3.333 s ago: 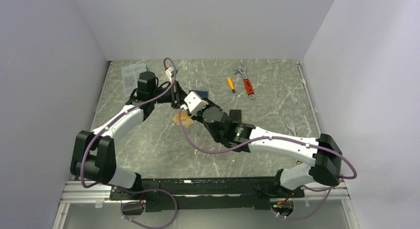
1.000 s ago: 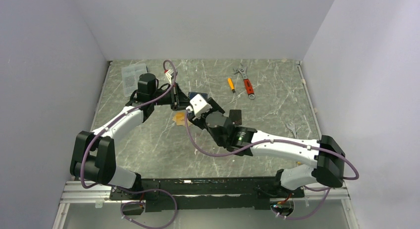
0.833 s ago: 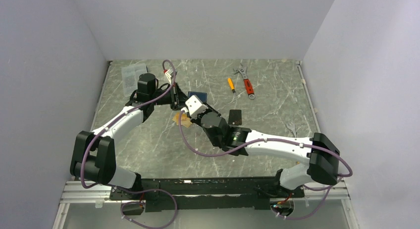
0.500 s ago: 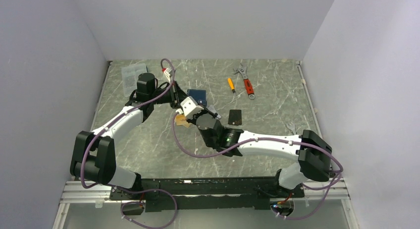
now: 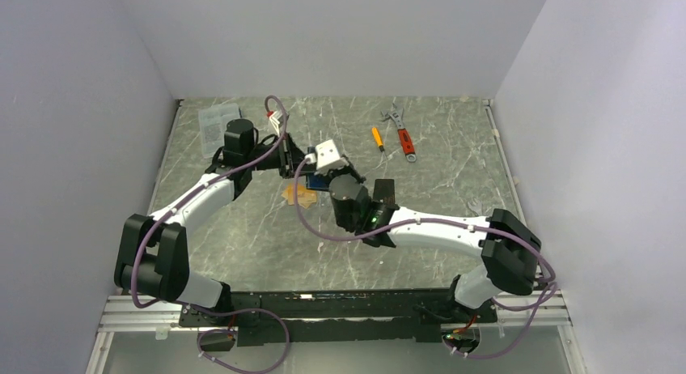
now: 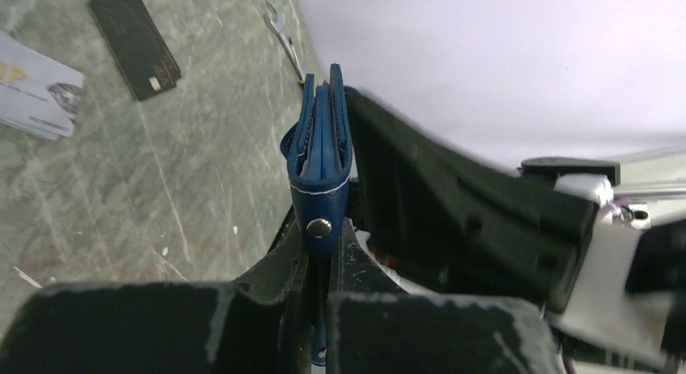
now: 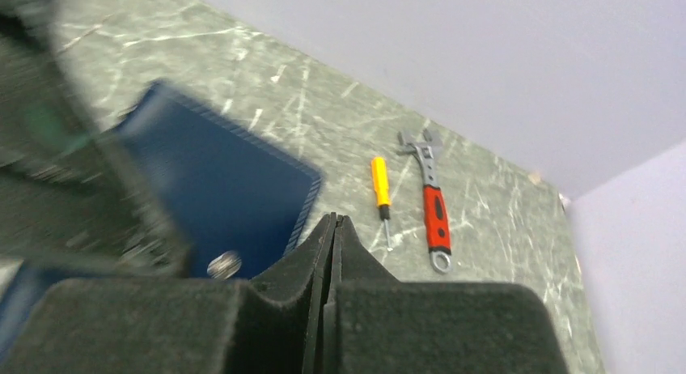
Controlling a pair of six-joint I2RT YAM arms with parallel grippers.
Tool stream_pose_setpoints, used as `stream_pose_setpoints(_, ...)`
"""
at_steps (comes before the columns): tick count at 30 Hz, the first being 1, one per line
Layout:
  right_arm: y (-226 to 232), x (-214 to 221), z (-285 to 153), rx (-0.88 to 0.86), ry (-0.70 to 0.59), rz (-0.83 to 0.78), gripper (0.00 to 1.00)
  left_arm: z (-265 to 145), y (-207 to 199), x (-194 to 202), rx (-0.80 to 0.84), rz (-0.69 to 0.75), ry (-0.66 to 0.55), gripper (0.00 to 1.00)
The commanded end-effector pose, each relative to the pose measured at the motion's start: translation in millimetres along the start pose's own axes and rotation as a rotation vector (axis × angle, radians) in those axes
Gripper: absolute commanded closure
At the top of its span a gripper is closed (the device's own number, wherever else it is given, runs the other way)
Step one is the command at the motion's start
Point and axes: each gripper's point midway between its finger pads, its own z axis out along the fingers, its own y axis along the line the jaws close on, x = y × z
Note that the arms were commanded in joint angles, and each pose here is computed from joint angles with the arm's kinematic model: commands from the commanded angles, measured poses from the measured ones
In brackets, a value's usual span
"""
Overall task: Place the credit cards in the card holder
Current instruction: Open the card holder at the center of the board.
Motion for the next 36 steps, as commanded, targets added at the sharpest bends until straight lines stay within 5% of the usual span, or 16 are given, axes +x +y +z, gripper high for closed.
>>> stream_pose_setpoints(1,-34,-11,0,0.089,0.008,0.185,1.00,-5,-25,12,0.074,0.045,0.062,1.00)
stream_pose_setpoints(6,-31,-12,-9,0.016,0.028,0.259,0.97,-5,-21,12,0.055,0.054,0.059,1.00)
stream_pose_setpoints(10,-42,-15,-22,-0.066,0.047,0.385,0.46,2,7,18,-0.030,0.077,0.058,1.00)
stream_pose_setpoints(13,-56,-1,-28,-0.099,0.106,0.490,0.33,13,39,31,-0.116,0.102,0.083,1.00)
stream_pose_setpoints(27,-56,108,-33,-0.184,0.506,0.667,0.16,72,120,108,-0.193,0.045,0.320,1.00)
stream_pose_setpoints(32,-41,124,-41,-0.258,0.564,0.680,0.15,72,136,134,-0.231,0.100,0.365,0.77)
stream_pose_setpoints(36,-26,140,-46,-0.308,0.621,0.672,0.15,62,153,141,-0.325,0.137,0.373,0.38)
